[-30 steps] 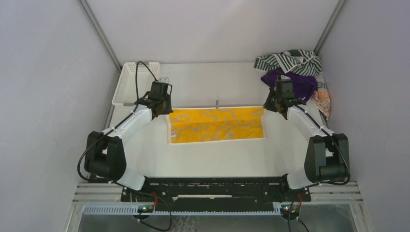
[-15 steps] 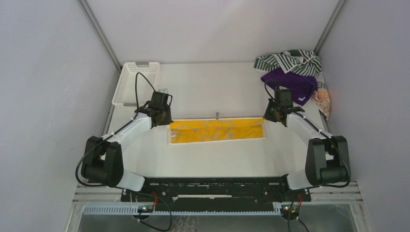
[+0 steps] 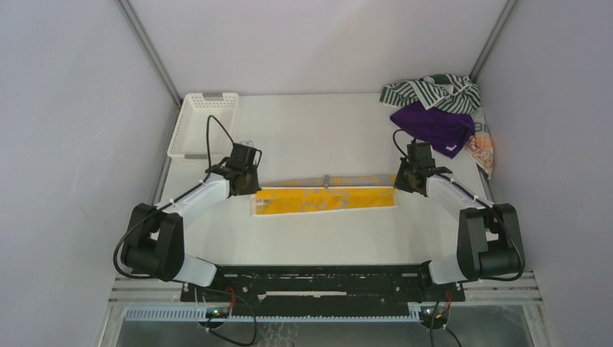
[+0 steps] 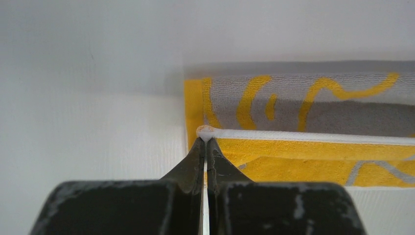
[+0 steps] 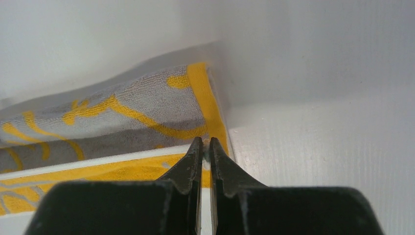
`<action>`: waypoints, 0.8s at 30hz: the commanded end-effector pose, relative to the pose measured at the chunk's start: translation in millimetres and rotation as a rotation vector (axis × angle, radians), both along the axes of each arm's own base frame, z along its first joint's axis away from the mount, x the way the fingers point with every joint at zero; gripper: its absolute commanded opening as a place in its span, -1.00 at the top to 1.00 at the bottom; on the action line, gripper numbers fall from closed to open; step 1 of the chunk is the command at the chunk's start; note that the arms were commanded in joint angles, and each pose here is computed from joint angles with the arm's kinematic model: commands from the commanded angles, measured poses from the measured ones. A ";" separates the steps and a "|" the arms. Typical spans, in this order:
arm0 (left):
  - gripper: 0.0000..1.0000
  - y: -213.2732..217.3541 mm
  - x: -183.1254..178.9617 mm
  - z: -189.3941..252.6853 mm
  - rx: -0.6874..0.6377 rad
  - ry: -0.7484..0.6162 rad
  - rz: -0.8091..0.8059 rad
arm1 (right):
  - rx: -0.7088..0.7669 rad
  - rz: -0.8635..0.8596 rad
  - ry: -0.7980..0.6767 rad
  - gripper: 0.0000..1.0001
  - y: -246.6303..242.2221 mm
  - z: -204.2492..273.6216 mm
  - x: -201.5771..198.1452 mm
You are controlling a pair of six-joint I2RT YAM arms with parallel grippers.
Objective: Roll the towels
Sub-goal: Fold the towel at the center of the board.
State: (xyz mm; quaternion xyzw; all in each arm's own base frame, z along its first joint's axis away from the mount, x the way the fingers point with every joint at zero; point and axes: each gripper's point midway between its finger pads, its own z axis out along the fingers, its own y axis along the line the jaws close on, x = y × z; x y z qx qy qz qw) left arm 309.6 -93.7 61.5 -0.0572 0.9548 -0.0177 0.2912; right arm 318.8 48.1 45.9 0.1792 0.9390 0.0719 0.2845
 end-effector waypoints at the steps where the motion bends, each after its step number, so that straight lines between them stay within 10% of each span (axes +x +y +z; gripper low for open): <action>1: 1.00 12.0 -4.1 -5.4 0.043 0.003 0.056 | -0.025 -0.051 -0.069 1.00 -7.4 12.8 9.7; 24: 1.00 16.7 -16.0 -13.8 0.037 0.023 0.101 | -0.010 -0.055 -0.079 1.00 -2.8 20.8 4.1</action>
